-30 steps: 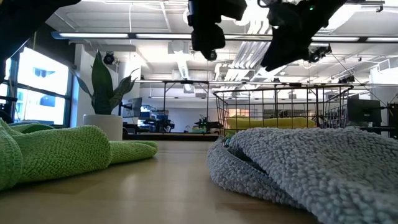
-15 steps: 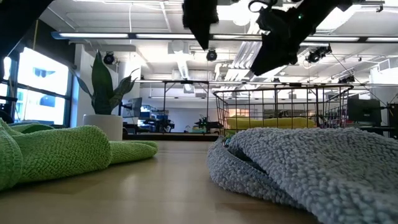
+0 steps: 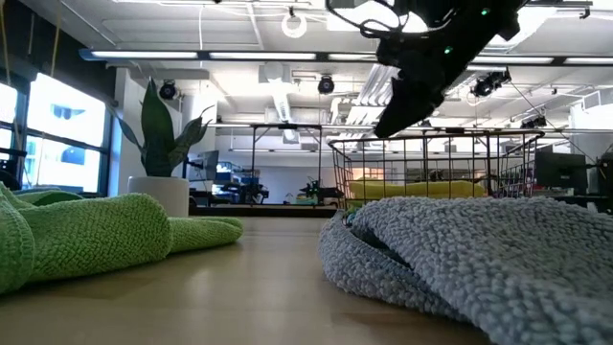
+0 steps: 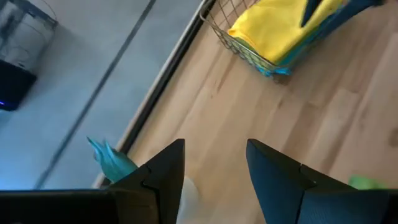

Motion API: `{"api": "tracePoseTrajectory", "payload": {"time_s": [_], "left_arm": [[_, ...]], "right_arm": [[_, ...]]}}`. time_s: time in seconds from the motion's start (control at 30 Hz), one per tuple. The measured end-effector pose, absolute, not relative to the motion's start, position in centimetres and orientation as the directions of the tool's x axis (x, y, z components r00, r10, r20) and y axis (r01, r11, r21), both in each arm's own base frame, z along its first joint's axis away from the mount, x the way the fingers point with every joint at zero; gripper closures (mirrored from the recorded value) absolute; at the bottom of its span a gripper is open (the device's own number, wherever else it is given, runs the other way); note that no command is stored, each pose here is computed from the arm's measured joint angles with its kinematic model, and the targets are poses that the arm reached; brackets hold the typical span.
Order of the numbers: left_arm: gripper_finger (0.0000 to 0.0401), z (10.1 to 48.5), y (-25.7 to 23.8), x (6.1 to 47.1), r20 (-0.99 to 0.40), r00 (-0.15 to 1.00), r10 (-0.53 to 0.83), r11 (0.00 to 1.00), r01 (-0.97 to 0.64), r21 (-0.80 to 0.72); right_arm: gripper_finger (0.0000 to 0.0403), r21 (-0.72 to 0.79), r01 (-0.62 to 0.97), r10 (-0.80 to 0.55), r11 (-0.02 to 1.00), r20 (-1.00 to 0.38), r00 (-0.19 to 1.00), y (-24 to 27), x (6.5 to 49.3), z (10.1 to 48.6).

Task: Fold microfiber towels
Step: Adjust the wire basket

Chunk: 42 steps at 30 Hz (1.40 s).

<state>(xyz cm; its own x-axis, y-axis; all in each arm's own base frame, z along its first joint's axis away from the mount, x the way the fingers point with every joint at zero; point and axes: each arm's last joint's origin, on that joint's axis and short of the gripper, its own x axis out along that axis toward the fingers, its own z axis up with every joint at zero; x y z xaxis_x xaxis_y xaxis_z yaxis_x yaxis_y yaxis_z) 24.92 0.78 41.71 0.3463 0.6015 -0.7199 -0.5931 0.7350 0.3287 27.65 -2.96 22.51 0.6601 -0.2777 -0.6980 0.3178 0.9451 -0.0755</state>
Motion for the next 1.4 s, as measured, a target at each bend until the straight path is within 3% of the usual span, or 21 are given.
{"api": "tracePoseTrajectory", "payload": {"time_s": [0.17,0.3,0.47,0.6,0.77,1.4], "left_arm": [[0.024,40.1,-0.7,21.4,-0.704,0.394,0.591,0.73,-0.633,0.258],[0.024,38.0,-1.5,19.5,-0.685,0.4,0.609,0.702,-0.674,0.231],[0.024,35.2,-2.2,18.1,-0.681,0.376,0.629,0.655,-0.728,0.203],[0.024,33.2,-2.7,17.7,-0.692,0.357,0.628,0.646,-0.735,0.208],[0.024,31.6,-3.1,17.5,-0.702,0.338,0.627,0.632,-0.748,0.204],[0.024,31.2,-3.9,17.5,-0.678,0.374,0.633,0.628,-0.76,0.166]], "right_arm": [[0.0251,-0.155,0.278,-0.312,0.948,-0.624,0.716,-3.6,29.5,22.0],[0.0251,-0.212,0.312,-0.377,0.926,-0.51,0.773,-4.1,30.5,23.7],[0.0251,-0.13,0.393,-0.411,0.91,-0.394,0.822,-5.8,31.6,24.2],[0.0251,-0.052,0.377,-0.361,0.925,-0.429,0.828,-7.3,33.1,21.4],[0.0251,-0.068,0.395,-0.378,0.916,-0.476,0.794,-8.8,34.0,19.8],[0.0251,-0.195,0.393,-0.364,0.899,-0.831,0.421,-12.2,30.4,21.5]]}}
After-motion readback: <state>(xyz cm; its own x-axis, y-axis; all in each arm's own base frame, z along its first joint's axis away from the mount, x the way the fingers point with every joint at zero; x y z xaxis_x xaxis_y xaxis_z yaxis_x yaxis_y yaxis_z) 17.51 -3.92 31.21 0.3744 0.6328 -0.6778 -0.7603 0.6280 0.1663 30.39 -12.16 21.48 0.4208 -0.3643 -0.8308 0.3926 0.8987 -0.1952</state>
